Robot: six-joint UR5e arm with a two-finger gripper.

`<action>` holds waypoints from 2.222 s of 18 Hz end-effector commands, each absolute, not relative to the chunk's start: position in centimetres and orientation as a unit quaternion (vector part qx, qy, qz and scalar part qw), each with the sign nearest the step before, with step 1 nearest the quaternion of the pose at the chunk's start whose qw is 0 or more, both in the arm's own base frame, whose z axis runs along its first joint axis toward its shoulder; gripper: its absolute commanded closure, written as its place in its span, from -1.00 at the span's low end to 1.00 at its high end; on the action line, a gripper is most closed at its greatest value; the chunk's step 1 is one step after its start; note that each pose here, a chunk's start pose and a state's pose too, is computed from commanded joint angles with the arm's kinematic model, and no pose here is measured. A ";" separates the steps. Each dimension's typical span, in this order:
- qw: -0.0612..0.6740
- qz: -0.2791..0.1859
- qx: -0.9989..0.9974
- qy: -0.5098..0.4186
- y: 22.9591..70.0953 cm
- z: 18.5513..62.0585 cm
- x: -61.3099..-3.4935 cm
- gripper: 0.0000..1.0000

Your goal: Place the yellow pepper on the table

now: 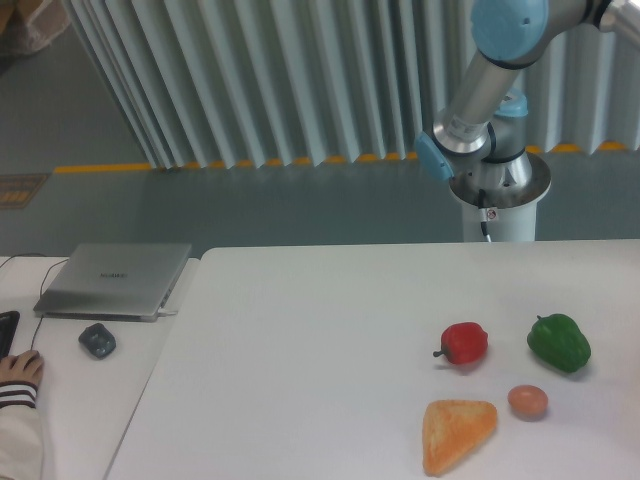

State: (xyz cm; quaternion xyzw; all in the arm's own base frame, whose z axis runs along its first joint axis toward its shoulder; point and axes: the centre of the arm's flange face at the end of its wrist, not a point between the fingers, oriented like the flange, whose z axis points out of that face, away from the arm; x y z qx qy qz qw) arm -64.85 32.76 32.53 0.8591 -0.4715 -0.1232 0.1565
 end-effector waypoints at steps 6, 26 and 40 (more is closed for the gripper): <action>0.163 -0.116 0.864 -0.461 31.4 31.5 -66.2 -1.00; 0.163 -0.108 0.872 -0.450 30.2 29.6 -67.9 -1.00; 0.163 -0.107 0.873 -0.448 30.3 29.1 -68.3 -1.00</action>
